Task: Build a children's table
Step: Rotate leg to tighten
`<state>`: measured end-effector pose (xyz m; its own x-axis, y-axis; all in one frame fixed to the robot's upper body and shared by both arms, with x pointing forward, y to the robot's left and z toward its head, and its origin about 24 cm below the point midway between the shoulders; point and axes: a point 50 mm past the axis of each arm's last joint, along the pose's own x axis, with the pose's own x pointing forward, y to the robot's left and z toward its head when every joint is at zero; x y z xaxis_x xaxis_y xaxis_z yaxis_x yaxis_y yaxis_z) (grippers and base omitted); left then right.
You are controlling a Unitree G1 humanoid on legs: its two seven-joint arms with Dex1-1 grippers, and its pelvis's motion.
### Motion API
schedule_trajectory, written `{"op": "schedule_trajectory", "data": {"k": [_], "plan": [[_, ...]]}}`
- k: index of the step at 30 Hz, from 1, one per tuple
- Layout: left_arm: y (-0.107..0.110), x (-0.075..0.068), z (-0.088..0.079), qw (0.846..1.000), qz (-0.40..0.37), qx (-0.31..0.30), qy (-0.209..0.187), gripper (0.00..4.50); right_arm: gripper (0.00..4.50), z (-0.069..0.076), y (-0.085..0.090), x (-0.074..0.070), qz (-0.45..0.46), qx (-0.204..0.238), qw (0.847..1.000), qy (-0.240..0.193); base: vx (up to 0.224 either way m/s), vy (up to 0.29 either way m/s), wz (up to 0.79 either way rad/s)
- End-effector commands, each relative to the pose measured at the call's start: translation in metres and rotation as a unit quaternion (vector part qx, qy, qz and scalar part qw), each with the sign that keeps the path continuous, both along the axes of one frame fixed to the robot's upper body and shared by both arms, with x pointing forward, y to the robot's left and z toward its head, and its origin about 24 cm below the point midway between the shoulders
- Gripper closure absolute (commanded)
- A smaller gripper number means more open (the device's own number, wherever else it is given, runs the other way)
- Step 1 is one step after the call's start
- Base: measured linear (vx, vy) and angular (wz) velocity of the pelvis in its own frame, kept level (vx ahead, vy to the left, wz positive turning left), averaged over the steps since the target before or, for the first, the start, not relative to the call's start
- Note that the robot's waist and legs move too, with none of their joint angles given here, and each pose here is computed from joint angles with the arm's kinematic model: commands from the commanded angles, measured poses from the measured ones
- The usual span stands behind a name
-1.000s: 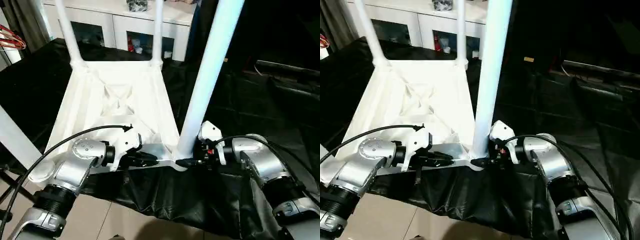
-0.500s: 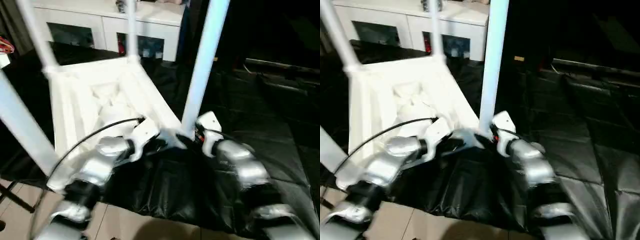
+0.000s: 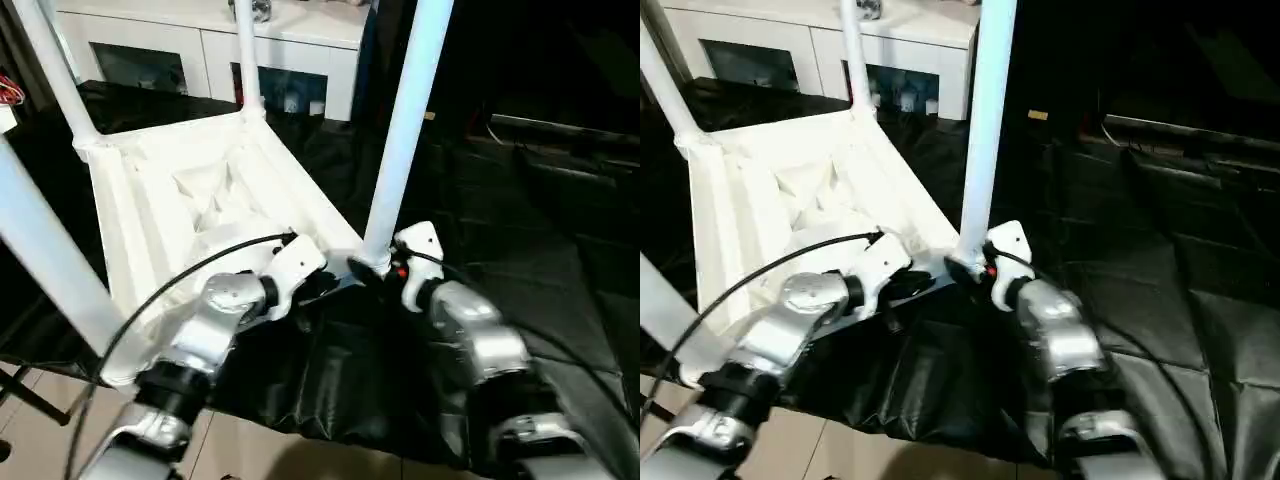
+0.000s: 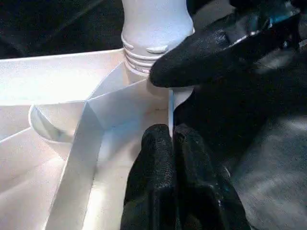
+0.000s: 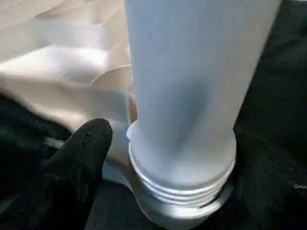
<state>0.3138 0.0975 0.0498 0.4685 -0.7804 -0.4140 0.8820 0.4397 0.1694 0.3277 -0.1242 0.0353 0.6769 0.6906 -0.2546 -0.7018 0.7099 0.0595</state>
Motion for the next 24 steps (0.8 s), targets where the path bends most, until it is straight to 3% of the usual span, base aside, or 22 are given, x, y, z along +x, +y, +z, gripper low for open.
{"op": "schedule_trajectory", "data": {"k": [1,4,11,24], "plan": [[-0.018,-0.007,0.015,0.996,-0.074,-0.037,-0.025,4.50,0.22,0.011,0.012,-0.004,0.087,-0.007,0.996,-0.019,0.000,0.000,0.00],[-0.006,-0.016,0.014,0.991,-0.129,-0.031,-0.010,4.50,0.22,0.014,-0.008,-0.007,0.149,-0.043,0.988,-0.012,0.000,0.000,0.00],[0.009,-0.022,0.013,0.986,-0.164,-0.028,0.013,4.50,0.22,0.019,-0.021,-0.012,0.225,-0.062,0.972,0.003,0.000,0.000,0.00],[0.024,-0.025,0.015,0.979,-0.198,-0.028,0.040,4.50,1.33,0.024,-0.023,-0.017,0.287,-0.049,0.956,0.020,0.000,0.000,0.00]]}}
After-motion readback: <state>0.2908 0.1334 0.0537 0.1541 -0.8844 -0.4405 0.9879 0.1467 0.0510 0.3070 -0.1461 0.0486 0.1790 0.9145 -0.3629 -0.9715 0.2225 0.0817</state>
